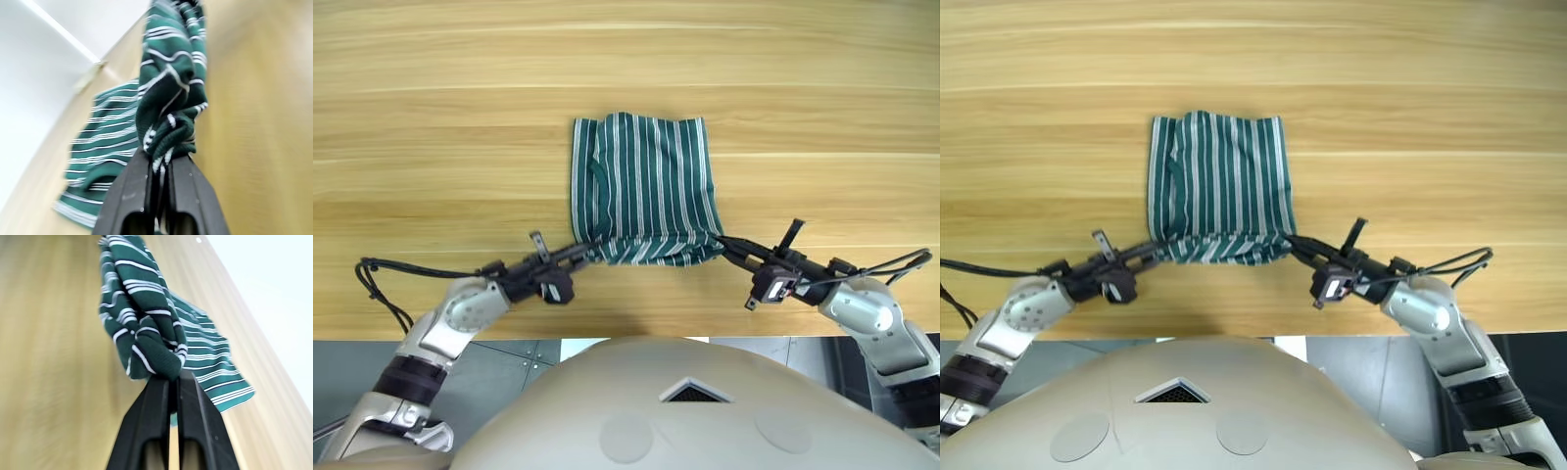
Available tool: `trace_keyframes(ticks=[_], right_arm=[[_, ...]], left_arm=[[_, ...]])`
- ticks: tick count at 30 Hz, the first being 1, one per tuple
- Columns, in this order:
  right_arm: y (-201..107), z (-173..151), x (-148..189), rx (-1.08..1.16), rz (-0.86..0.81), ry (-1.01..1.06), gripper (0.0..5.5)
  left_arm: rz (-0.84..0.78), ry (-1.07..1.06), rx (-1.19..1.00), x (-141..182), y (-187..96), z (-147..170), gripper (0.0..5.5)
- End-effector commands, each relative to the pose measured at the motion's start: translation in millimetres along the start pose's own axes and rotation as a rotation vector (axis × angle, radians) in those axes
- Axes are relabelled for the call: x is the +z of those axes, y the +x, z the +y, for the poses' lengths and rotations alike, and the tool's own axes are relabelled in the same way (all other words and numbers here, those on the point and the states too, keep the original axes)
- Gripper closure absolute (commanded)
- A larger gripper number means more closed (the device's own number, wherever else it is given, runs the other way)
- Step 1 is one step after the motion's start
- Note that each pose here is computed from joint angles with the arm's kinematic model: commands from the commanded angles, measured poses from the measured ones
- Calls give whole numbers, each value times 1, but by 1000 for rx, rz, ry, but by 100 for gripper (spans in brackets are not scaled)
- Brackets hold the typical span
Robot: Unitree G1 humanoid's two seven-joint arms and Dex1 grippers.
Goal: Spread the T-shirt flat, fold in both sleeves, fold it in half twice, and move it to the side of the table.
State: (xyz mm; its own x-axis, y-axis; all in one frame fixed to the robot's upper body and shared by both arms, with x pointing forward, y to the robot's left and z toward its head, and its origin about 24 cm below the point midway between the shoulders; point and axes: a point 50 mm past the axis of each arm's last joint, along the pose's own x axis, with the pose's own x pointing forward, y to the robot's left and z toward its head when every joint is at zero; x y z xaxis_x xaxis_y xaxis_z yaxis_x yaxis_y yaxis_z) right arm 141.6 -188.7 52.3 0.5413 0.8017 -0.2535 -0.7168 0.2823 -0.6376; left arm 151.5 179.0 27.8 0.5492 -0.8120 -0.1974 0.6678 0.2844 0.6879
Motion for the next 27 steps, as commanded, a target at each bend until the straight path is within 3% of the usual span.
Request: trace_keyframes(ticks=[1, 8, 18, 20, 27], right_arm=[[15, -26, -4, -125, -15, -31, 550], [47, -56, -16, -233, -7, -94, 550], [88, -70, -32, -267, 47, -145, 550], [92, -73, -37, -283, 72, -147, 505], [109, -83, -53, -318, 127, -148, 375]], left_arm=[[9, 86, 136, -4, 15, 33, 535], [21, 225, 174, -12, 48, 68, 535], [121, 207, 140, -53, 78, 71, 535], [130, 195, 136, -58, 83, 70, 535], [136, 124, 203, -66, 109, 82, 403]])
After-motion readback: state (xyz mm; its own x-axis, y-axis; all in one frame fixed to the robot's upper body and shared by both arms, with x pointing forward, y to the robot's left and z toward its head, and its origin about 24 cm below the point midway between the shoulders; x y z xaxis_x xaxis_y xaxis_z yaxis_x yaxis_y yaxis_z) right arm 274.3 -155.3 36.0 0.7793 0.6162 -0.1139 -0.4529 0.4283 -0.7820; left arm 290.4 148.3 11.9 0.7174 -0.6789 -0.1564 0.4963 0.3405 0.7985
